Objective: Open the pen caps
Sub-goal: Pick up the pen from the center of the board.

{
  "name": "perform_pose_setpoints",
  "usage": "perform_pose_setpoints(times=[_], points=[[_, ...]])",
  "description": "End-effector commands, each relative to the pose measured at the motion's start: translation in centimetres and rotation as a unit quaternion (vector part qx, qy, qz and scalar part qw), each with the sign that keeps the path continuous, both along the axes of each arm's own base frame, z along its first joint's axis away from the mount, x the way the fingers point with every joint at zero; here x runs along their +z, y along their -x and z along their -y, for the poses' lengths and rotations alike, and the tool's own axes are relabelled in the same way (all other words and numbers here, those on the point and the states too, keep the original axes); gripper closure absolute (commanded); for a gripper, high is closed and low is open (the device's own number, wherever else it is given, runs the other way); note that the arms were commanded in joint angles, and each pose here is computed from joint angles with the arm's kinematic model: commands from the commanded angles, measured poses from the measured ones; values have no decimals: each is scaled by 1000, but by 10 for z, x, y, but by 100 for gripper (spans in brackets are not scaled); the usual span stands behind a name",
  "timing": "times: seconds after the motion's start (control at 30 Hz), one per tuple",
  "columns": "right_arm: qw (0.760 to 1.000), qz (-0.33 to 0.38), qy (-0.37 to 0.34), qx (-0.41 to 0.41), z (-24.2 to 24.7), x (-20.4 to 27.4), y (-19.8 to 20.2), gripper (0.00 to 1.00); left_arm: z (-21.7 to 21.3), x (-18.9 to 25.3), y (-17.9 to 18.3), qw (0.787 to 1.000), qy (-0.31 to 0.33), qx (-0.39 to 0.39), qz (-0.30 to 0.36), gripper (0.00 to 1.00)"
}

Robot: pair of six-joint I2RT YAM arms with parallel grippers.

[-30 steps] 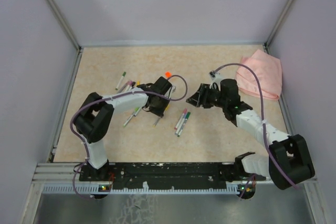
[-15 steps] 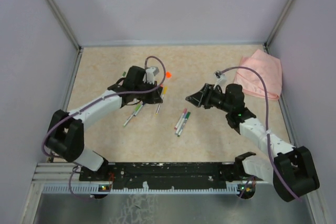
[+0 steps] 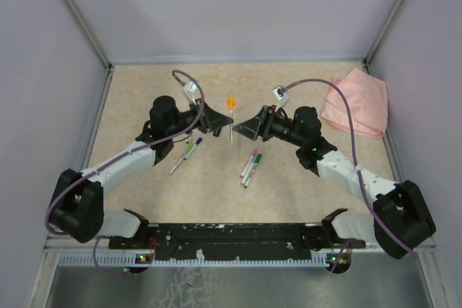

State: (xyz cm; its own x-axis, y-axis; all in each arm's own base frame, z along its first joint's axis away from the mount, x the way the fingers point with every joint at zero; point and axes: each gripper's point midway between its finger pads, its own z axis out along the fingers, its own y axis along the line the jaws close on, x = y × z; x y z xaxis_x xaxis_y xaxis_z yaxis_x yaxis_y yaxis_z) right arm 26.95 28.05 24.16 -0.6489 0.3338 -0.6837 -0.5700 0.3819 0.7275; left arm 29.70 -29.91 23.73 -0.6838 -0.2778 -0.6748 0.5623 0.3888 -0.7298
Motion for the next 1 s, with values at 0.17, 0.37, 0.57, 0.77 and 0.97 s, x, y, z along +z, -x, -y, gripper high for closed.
perform_pose_setpoints(times=[0.17, 0.37, 0.57, 0.77, 0.97], points=[[999, 47, 16, 11, -35, 31, -5, 41, 0, 58, 9, 995, 89, -1, 54, 100], [999, 43, 21, 21, -49, 30, -5, 48, -1, 61, 11, 994, 91, -2, 58, 100], [998, 45, 22, 24, -56, 34, -6, 68, -1, 63, 12, 994, 92, -7, 64, 100], [998, 48, 20, 34, -57, 34, -2, 100, -3, 67, 11, 993, 89, -1, 71, 87], [996, 66, 7, 62, -56, 35, 11, 100, -23, 80, 3, 992, 97, 17, 80, 37]])
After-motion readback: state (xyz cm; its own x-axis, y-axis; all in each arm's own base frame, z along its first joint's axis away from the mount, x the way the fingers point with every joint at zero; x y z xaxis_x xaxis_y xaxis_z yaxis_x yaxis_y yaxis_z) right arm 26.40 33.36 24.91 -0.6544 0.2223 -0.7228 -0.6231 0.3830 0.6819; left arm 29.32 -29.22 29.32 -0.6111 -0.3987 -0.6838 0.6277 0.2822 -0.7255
